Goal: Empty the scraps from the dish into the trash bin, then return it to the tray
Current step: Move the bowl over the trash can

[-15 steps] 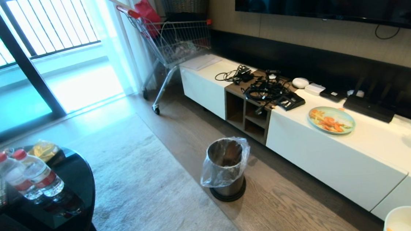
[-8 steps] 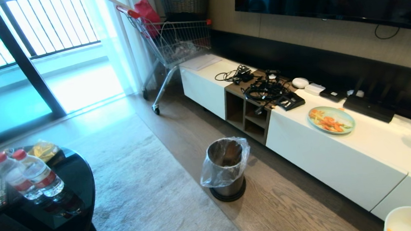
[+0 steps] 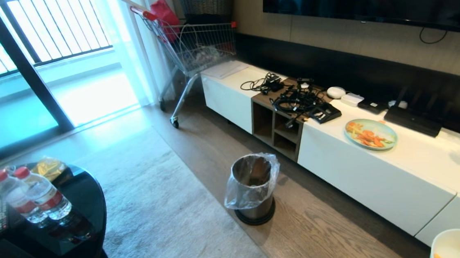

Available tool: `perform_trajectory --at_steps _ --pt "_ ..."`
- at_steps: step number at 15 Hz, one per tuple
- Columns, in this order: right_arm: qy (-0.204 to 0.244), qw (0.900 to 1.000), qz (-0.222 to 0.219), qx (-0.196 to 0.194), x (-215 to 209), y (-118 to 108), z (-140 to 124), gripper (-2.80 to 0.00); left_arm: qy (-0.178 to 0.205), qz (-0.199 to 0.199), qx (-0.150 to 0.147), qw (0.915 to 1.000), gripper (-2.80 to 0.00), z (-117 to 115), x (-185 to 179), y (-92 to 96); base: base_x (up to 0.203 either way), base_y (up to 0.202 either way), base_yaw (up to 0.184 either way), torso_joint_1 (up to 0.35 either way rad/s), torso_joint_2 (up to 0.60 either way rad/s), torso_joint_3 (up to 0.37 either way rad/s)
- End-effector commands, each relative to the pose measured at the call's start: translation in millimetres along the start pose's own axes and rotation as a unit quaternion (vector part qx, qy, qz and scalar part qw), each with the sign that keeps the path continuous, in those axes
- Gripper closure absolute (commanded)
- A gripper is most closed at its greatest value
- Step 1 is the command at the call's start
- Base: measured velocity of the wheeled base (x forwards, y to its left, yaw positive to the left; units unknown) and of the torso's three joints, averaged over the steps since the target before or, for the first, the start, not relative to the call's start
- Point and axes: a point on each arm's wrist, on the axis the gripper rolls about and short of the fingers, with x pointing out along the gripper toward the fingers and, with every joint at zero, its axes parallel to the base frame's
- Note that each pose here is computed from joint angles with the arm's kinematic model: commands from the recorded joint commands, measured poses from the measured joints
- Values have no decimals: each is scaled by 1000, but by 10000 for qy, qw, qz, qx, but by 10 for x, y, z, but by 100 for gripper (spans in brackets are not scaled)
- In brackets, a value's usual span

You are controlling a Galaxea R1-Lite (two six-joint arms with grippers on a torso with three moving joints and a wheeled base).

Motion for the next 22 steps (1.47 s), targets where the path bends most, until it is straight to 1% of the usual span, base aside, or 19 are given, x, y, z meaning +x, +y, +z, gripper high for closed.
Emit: perform_trajectory --at_steps 1,4,7,10,16,21,22 --pt "-12 10000 -39 26 2 -1 1 0 -4 4 -5 10000 0 0 0 0 0 0 0 0 0 0" --pt "-15 10000 -48 -8 4 0 1 0 -4 4 -5 10000 0 0 0 0 0 0 0 2 1 -17" --pt "-33 10000 -29 11 -2 21 20 0 -4 4 -5 10000 0 1 0 0 0 0 0 2 5 -146" --pt "-76 9999 24 61 -26 93 86 0 -11 3 -5 10000 0 4 -1 0 0 0 0 4 2 -191" --pt "-105 9999 53 79 -40 120 113 0 -11 3 -13 10000 0 4 -1 0 0 0 0 0 4 -198" --pt "-102 9999 50 55 -37 119 110 0 -11 3 -13 10000 0 4 -1 0 0 0 0 2 3 -199" --pt "-112 9999 69 -34 -39 121 112 0 -11 3 -13 10000 0 4 -1 0 0 0 0 7 8 -199"
